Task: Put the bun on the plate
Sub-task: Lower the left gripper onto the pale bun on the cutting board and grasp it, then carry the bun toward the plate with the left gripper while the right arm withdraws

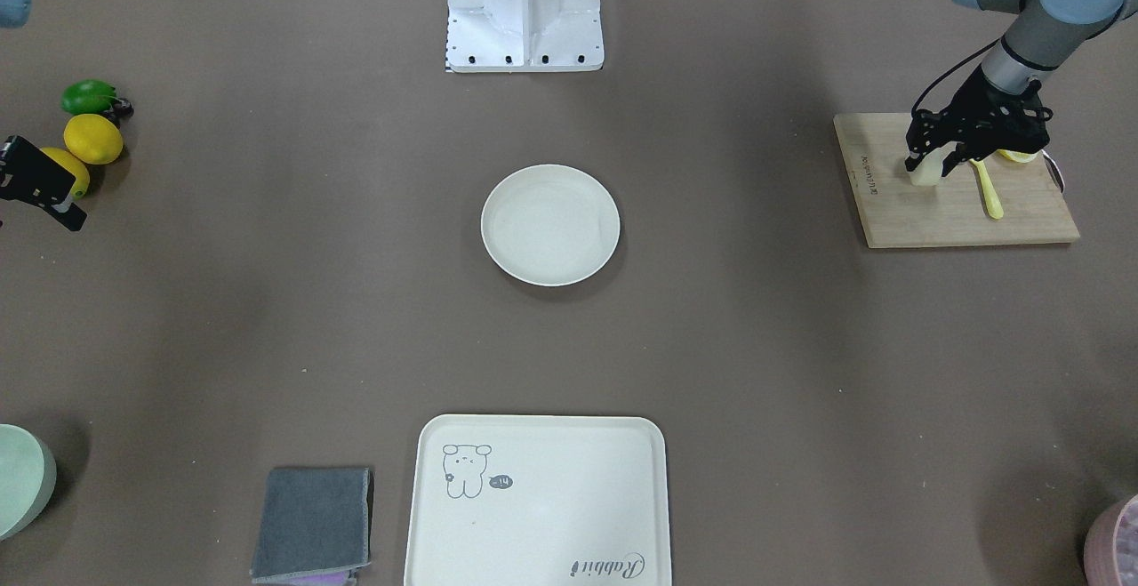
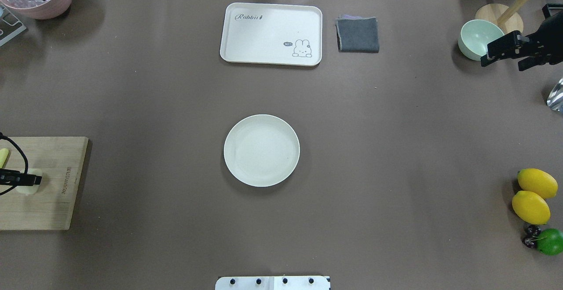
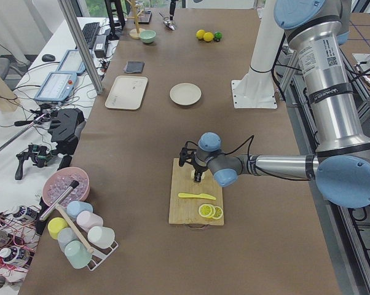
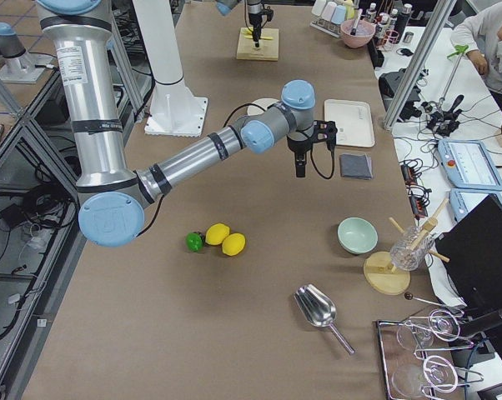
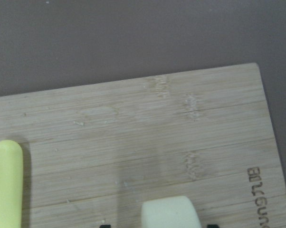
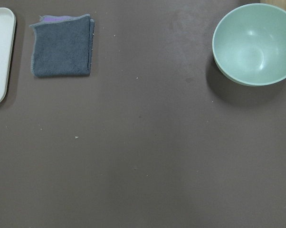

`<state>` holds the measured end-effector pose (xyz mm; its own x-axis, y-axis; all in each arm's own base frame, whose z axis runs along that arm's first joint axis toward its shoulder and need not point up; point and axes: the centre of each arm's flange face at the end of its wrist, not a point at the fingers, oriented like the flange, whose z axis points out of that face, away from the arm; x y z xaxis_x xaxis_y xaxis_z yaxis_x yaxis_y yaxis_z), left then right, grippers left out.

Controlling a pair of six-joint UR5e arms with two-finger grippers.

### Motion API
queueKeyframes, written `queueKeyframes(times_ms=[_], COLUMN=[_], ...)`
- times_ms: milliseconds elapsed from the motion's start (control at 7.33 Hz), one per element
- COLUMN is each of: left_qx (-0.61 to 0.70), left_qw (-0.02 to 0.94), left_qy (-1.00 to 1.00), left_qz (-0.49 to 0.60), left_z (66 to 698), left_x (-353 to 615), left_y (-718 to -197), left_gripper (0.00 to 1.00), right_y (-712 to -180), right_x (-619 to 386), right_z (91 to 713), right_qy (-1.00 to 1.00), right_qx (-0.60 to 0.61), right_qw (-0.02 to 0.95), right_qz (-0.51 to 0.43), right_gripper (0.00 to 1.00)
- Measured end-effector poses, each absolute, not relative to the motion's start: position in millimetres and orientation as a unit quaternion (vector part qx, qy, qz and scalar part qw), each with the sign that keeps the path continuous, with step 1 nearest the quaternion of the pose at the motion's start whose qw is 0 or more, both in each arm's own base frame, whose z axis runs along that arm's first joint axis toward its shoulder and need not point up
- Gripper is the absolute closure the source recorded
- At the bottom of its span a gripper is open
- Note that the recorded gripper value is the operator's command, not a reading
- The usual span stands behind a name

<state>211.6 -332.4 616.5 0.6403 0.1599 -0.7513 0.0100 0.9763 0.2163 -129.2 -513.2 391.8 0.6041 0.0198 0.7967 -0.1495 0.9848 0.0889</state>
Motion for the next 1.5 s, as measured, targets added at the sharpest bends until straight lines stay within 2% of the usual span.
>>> queueKeyframes(times_ms=[273, 545, 955, 1500], left_qx=[0.104, 0.106, 0.102, 0.072], left_qw=[0.897, 0.881, 0.835, 0.799], left_qy=[0.427, 0.458, 0.538, 0.597], left_qz=[0.044, 0.055, 0.049, 0.01], left_z=[613, 582, 493, 370], left_x=[212, 216, 252, 362], left_y=[-332, -336, -383, -443], left_gripper=[0.79, 0.79, 0.79, 0.79], right_y=[-513, -513, -510, -485], right_x=[-129, -128, -125, -95], right_z=[392, 392, 401, 465], right_qy=[-0.442, -0.443, -0.438, -0.384], right_qx=[0.074, 0.074, 0.07, 0.076], right_qw=[0.893, 0.892, 0.895, 0.92], right_qz=[0.047, 0.048, 0.052, 0.028], right_gripper=[0.0, 0.0, 0.0, 0.0])
